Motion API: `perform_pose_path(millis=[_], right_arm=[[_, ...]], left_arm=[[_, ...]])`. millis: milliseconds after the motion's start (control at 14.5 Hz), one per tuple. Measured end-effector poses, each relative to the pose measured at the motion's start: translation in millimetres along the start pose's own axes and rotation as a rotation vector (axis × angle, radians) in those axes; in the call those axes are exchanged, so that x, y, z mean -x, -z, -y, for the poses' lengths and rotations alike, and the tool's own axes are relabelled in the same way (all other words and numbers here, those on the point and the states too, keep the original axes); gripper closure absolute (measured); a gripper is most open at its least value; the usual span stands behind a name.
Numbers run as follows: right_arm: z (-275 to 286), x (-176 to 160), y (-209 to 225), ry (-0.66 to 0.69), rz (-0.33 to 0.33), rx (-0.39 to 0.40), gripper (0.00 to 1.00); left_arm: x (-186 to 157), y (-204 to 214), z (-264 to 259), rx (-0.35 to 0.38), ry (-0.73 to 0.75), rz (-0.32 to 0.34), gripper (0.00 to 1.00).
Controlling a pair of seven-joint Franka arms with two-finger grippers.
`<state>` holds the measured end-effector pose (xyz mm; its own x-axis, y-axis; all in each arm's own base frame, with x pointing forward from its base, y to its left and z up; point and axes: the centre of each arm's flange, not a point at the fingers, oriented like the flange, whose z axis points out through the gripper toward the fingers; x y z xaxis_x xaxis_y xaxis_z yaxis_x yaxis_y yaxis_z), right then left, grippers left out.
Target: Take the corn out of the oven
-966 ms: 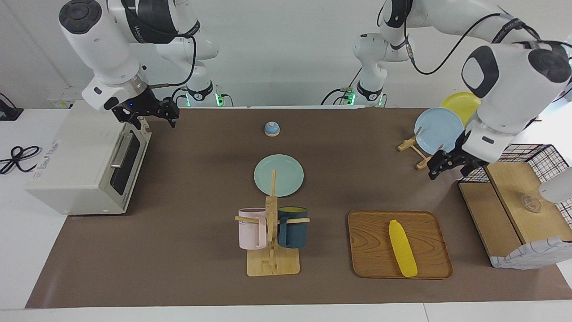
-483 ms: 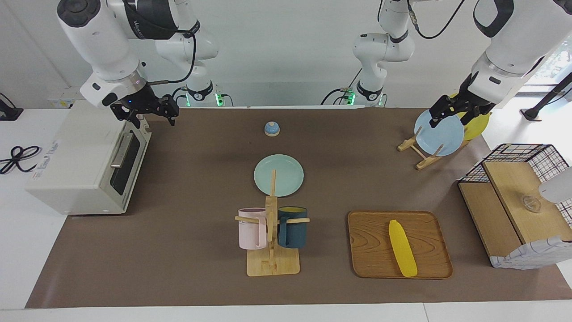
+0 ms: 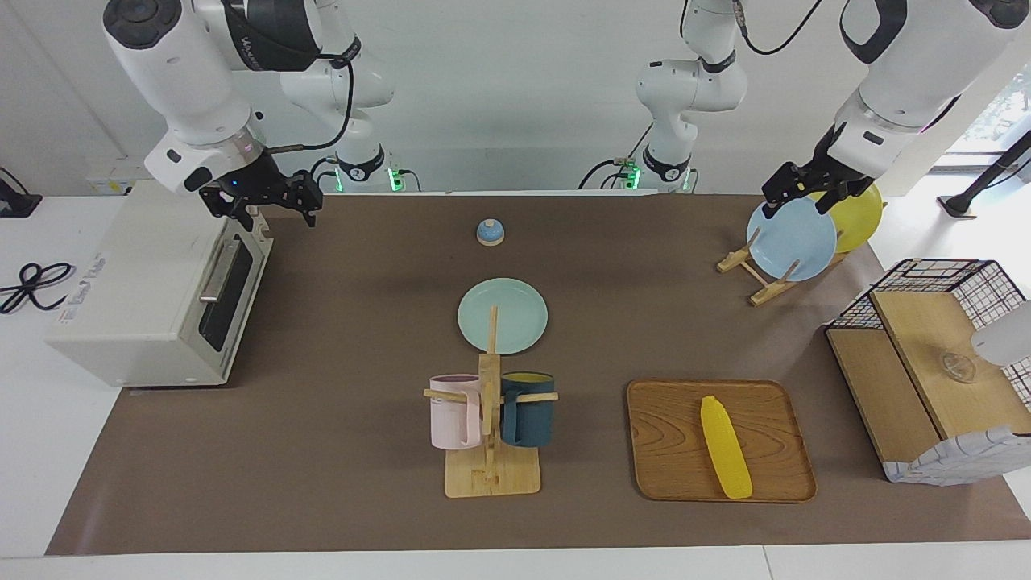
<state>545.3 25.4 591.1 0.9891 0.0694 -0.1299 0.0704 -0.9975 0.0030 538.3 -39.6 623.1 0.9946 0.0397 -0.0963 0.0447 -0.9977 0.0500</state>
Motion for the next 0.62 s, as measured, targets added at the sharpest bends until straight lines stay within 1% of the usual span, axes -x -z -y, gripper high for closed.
perform_pose_path(millis=[138,345,552,621], right_arm=[[0.2,-0.2,0.4,0.000,-0.003,0.000,0.00],[1.7,-0.3,1.3,0.003,-0.005,0.000,0.00],[1.9,-0.3,1.4,0.004,-0.005,0.001,0.00],[1.9,-0.5,1.5,0.004,-0.007,0.001,0.00]], left_arm=[[-1.0,2.0,-2.0,0.001,-0.003,-0.017,0.00],[-1.1,2.2,-4.9,0.000,-0.009,-0.021,0.00],[-1.9,2.6,-4.7,-0.044,-0.023,-0.033,0.00],[-1.8,2.7,-8.1,-0.049,-0.031,-0.036,0.00]])
